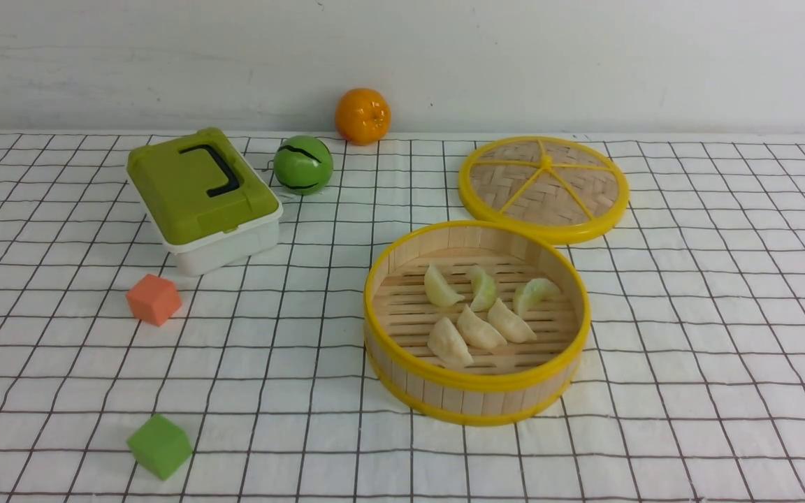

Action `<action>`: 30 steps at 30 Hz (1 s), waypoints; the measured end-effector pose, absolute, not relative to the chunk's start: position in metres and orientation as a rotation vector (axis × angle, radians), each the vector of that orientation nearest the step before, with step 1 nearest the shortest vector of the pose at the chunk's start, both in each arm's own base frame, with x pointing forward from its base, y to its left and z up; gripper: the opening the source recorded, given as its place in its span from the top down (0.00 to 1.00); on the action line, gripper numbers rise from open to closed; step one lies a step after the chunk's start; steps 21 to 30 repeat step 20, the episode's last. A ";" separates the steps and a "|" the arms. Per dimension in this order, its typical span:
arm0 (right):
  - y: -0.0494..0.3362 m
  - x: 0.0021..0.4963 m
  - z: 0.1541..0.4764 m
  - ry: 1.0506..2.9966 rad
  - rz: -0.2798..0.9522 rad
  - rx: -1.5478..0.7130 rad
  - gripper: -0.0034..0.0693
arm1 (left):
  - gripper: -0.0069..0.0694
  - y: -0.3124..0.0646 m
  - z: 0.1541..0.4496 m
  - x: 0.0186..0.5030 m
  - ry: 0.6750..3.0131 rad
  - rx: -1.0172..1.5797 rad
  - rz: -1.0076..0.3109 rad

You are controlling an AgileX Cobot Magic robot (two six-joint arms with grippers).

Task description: Put the dumplings into the steamer on the table with the white tablecloth.

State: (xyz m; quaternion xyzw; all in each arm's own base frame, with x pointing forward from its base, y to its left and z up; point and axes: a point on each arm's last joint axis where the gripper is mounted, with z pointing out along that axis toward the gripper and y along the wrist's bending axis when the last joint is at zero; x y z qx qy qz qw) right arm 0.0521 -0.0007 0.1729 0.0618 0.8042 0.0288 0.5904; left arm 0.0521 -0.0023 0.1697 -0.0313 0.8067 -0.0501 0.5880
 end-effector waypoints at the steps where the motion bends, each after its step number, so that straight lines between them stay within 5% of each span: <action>1: -0.001 0.052 0.173 1.872 0.067 0.144 0.72 | 0.91 -0.002 0.170 0.052 1.879 -0.073 -0.117; 30: -0.001 0.052 0.173 1.872 0.067 0.144 0.70 | 0.90 -0.002 0.170 0.052 1.879 -0.073 -0.117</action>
